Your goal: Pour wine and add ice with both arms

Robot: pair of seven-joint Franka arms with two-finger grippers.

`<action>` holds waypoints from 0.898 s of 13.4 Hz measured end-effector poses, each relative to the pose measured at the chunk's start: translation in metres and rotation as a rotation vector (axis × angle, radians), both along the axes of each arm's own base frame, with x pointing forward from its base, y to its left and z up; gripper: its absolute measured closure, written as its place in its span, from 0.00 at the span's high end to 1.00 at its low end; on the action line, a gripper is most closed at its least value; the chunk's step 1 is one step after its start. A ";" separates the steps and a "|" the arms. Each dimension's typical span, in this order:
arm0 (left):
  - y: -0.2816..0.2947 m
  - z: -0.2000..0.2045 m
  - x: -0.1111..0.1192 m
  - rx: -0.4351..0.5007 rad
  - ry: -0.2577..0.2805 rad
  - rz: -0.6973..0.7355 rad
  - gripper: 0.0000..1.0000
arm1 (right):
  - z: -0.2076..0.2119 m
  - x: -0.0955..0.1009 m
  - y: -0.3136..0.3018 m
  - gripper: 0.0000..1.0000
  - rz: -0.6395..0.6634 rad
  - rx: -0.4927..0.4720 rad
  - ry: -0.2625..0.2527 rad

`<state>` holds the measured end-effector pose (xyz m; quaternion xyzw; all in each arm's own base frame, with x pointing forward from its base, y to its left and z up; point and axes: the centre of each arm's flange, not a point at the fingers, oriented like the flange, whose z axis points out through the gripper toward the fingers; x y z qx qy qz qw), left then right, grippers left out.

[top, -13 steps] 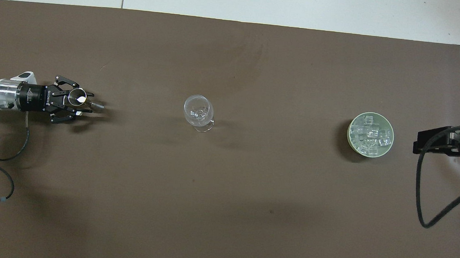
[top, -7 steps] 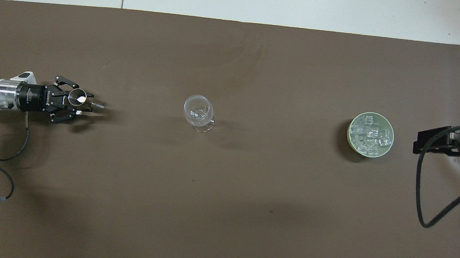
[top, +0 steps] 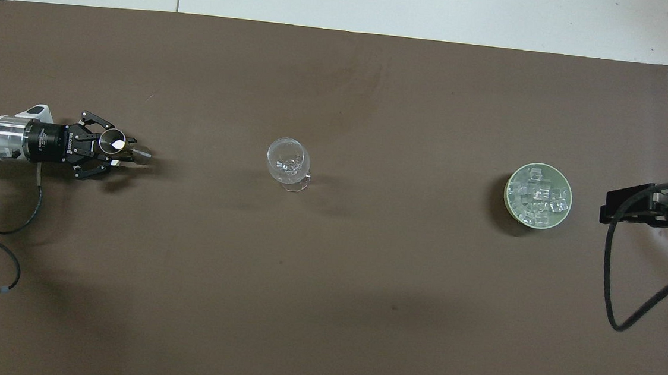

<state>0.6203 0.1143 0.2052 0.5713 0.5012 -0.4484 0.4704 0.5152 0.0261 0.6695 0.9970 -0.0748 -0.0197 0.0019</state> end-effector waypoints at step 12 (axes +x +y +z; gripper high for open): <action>0.001 0.000 -0.001 -0.003 0.000 -0.002 0.21 | 0.000 0.000 0.000 1.00 0.000 0.000 0.000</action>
